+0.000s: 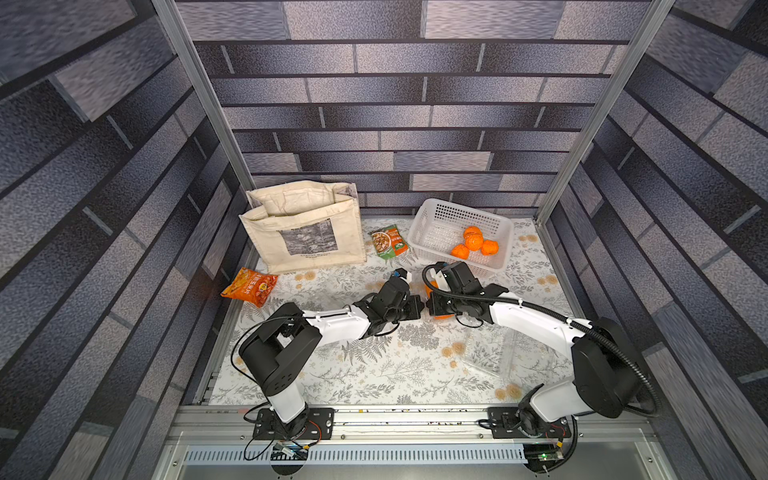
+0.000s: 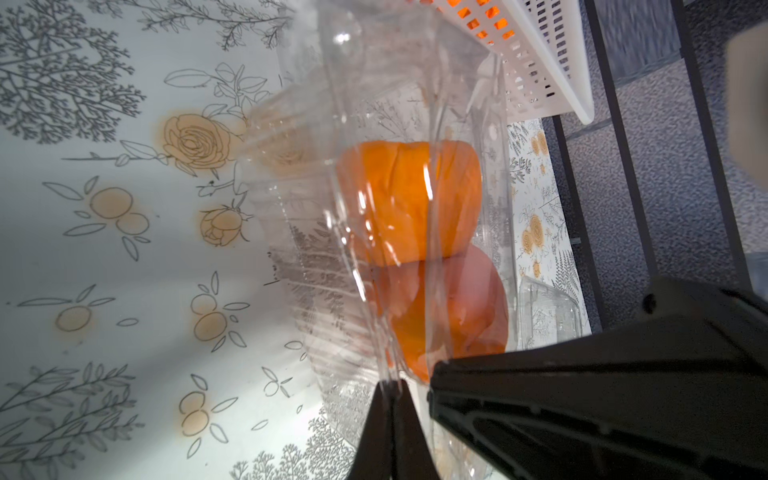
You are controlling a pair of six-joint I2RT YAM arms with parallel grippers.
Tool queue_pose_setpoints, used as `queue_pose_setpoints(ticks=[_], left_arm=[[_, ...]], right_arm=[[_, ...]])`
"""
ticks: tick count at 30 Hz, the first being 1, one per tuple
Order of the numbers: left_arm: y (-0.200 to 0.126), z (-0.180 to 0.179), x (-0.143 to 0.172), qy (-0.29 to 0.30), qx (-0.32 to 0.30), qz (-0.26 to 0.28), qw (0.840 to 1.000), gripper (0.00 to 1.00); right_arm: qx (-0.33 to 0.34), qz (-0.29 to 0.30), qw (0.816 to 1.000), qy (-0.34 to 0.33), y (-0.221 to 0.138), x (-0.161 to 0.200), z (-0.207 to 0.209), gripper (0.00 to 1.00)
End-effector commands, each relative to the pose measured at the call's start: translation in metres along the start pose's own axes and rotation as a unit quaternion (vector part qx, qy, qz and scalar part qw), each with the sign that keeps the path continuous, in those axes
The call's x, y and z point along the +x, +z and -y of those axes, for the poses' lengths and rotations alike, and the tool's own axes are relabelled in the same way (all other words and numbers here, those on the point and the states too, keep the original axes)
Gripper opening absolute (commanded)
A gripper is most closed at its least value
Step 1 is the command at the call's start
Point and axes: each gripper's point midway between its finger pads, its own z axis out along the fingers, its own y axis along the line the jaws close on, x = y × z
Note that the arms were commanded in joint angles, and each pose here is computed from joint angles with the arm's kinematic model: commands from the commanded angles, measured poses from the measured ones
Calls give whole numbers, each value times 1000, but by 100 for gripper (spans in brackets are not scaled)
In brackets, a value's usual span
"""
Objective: Take oranges out of containers
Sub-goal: Open the packing box at the center of the board.
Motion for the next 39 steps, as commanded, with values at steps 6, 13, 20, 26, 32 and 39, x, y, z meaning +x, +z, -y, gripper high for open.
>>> queue_pose_setpoints(ticks=[6,13,20,26,32,39], left_arm=[[-21,-24,-19,-43,9,14,999,0],[-33,-49,-18,-23,-51,6,998,0],[-40,-62,-17,-33,-59,3,998,0],[-43,-56,-19,-24,-49,6,998,32],[-54,-47,-28,6,-46,31,998,100],[-77,-35,-38,23,-37,72,996,100]], right_arm=[[6,20,1000,18,-19,-2,17,0],[5,56,994,90,-51,-5,62,0],[14,62,991,114,-68,-3,85,0],[40,39,993,109,-72,0,91,8],[81,66,992,70,-99,-9,95,63],[67,106,991,46,-127,-22,80,68]])
